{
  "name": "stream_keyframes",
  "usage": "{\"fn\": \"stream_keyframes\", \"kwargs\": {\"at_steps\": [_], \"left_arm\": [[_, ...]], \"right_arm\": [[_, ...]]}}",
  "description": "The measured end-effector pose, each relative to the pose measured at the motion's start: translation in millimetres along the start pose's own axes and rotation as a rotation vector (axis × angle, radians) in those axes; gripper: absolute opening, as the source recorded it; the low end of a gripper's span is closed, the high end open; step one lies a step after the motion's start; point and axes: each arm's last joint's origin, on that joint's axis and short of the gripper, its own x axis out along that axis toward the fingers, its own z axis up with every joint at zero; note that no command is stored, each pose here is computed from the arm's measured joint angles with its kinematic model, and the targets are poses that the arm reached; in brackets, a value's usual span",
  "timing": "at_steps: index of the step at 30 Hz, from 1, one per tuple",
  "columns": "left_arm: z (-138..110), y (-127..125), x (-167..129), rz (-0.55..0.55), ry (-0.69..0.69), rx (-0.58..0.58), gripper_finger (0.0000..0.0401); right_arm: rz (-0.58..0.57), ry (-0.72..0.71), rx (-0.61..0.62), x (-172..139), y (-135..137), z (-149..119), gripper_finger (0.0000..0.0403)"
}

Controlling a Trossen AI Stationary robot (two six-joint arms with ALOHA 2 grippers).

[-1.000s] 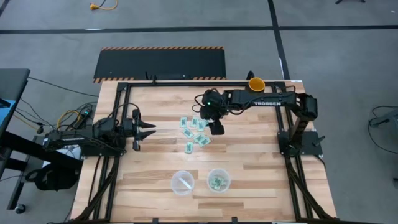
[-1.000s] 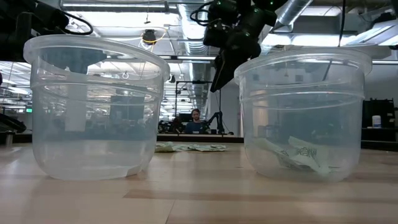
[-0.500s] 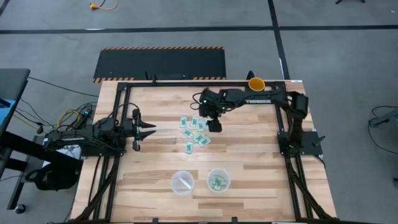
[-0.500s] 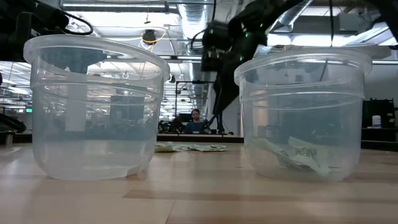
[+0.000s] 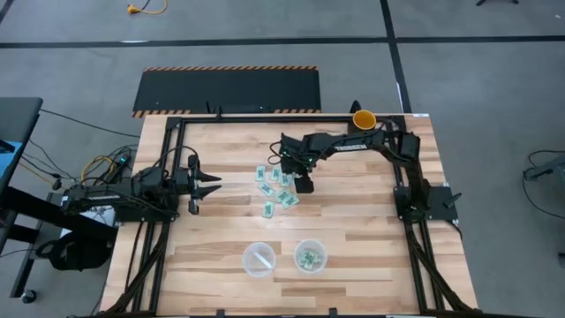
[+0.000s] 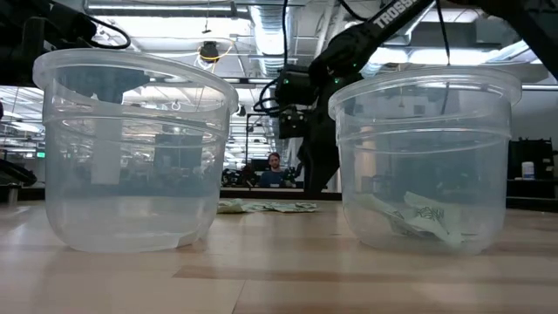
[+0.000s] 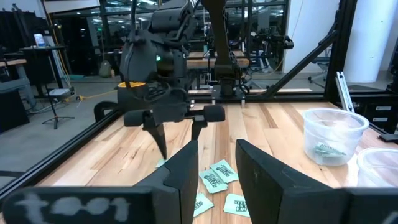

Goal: Pick and place Stevia / Truvia into bins
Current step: Put the white stevia pack into the right transparent basket

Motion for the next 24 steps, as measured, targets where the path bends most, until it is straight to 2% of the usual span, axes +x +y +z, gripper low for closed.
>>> {"fn": "stream_keyframes", "kwargs": {"at_steps": [7,15,24], "left_arm": [[0,0,0,0.000,0.000,0.000,0.0097],[0,0,0,0.000,0.000,0.000,0.0097],[0,0,0,0.000,0.000,0.000,0.0097]], "right_arm": [[-0.035,0.042,0.009,14,-5,-3,0.0249],[-0.034,0.044,0.014,14,-5,-3,0.0245],[-0.025,0.070,0.029,15,-4,-6,0.0178]]}}
